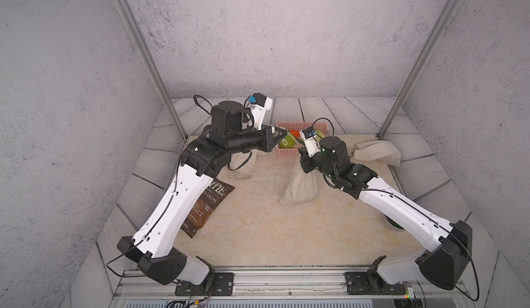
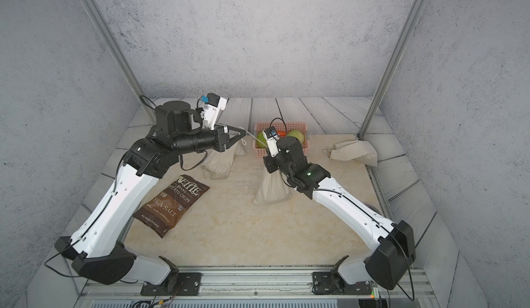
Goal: Close the soil bag
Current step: Frap the soil bag at the center of the board, then place the soil bag at the center of the board.
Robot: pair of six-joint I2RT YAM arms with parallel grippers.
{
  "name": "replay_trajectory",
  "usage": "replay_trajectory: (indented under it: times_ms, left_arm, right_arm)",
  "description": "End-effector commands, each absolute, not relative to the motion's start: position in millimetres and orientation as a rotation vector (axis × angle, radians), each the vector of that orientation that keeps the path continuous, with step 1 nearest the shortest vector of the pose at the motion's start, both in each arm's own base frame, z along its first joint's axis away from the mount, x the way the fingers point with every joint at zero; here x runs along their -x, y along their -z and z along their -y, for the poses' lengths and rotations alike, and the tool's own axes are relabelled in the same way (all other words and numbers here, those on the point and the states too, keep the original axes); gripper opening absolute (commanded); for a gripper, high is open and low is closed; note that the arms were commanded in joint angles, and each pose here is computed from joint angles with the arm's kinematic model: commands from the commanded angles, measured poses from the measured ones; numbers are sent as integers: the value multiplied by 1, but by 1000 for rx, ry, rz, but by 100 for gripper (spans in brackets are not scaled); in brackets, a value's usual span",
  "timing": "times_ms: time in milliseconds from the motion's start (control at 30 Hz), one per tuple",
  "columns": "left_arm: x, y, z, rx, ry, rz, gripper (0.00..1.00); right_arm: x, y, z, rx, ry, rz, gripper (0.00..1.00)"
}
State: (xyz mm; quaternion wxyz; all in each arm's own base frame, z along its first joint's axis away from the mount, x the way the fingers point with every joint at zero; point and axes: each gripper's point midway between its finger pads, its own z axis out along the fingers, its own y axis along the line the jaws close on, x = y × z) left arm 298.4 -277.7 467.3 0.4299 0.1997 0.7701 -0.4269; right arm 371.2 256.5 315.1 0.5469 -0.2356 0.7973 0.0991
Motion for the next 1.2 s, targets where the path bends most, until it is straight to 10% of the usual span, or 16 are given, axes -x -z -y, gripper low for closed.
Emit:
replay_trajectory:
  times_ms: [0, 300, 700, 900, 1167]
  left_arm:
    - [-269, -573, 222, -448, 1057, -1570, 0]
    - [-261, -608, 161, -331, 990, -1487, 0]
    - [-294, -533, 170, -271, 1077, -1648, 0]
    - [-313, -455, 185, -235, 1053, -1803, 0]
    - [-332, -279, 223, -213, 951, -2164, 0]
  right_arm:
    - [-388, -218, -153, 481, 317, -2199, 8]
    - [-385, -263, -66, 284, 540, -2162, 12]
    - [-370, -285, -66, 261, 447, -2160, 9]
    - [-349, -303, -76, 300, 293, -2120, 4]
    - [-325, -193, -96, 279, 84, -2368, 3]
